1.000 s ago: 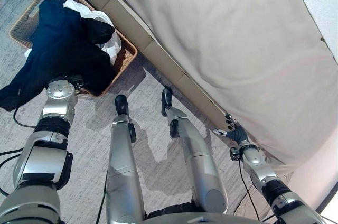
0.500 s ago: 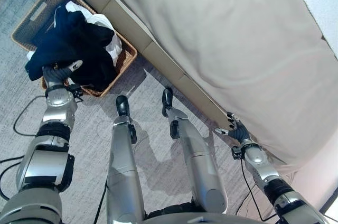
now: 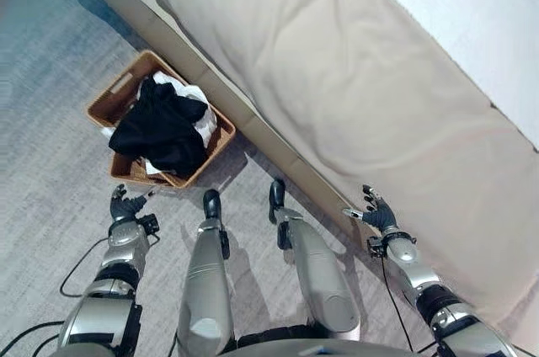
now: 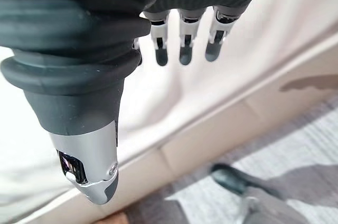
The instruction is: Pick up clothes into the bucket
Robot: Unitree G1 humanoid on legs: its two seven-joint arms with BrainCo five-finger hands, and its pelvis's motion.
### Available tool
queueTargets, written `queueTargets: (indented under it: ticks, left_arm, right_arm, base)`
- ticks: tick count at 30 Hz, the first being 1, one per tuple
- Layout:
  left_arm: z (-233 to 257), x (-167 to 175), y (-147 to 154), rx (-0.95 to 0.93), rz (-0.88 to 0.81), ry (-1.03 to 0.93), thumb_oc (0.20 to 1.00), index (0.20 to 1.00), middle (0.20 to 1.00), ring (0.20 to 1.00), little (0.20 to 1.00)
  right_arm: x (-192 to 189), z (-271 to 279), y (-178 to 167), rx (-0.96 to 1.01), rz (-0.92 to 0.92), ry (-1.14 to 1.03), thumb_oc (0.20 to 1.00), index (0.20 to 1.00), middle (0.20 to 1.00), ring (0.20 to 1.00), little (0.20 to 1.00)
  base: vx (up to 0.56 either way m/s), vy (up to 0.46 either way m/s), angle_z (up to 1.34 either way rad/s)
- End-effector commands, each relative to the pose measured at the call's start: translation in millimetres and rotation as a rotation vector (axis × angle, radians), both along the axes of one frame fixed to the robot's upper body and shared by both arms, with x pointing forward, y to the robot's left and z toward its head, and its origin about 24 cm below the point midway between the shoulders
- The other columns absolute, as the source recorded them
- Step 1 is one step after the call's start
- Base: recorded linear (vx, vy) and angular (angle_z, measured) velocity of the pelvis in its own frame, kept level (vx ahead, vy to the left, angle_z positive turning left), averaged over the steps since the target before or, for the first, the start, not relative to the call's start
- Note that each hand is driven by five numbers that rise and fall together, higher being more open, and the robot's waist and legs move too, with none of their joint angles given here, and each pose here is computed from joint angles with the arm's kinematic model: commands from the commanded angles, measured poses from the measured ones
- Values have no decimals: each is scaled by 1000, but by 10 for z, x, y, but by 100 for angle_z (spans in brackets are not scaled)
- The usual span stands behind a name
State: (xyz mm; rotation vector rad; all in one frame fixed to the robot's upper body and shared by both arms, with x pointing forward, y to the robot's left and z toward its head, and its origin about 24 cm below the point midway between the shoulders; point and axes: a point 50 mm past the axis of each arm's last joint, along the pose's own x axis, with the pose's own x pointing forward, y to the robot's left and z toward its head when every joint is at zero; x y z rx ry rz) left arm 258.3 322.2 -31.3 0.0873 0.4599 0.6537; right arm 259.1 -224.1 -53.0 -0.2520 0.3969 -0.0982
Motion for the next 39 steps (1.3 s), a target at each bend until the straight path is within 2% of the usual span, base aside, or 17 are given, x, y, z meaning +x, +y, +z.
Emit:
queueTargets:
  ticks: [1,6,10,16,20,27,30,39]
  left_arm:
    - [-172,-92,-155,0,-80,55,1000,1000,1000,1000,1000]
    - [-408,-248,-439,22,-234,143,1000,1000,1000,1000,1000]
    - [-539,-369,-600,-21,-285,162,1000,1000,1000,1000,1000]
    - [-854,-701,-1052,-137,-428,259,1000,1000,1000,1000,1000]
    - [-1002,-910,-1229,-217,-446,318,1000,1000,1000,1000,1000]
    - [-1100,-1142,-1298,-208,-480,380,1000,1000,1000,1000,1000]
    - [-1080,-1154,-1290,-143,-514,370,1000,1000,1000,1000,1000]
    - [-1236,-1437,-1278,-268,-439,474,1000,1000,1000,1000,1000]
  right_arm:
    - [-56,42,-295,-77,-62,12,1000,1000,1000,1000,1000]
    - [-195,-122,-286,-83,-67,95,1000,1000,1000,1000,1000]
    - [-355,-278,-269,-80,-67,171,1000,1000,1000,1000,1000]
    - [-714,-587,-172,-78,-31,346,1000,1000,1000,1000,1000]
    - [-854,-692,-110,-11,-71,393,1000,1000,1000,1000,1000]
    - [-1128,-864,10,95,-109,483,1000,1000,1000,1000,1000]
    - [-1206,-898,78,120,-92,493,1000,1000,1000,1000,1000]
    - [-1466,-1005,77,216,-174,566,1000,1000,1000,1000,1000]
  base:
    - [83,-13,2]
    - [116,-27,9]
    - [104,-39,5]
    - [90,-55,6]
    - [64,-63,8]
    - [64,-47,-3]
    - [54,-32,-2]
    - [44,-3,2]
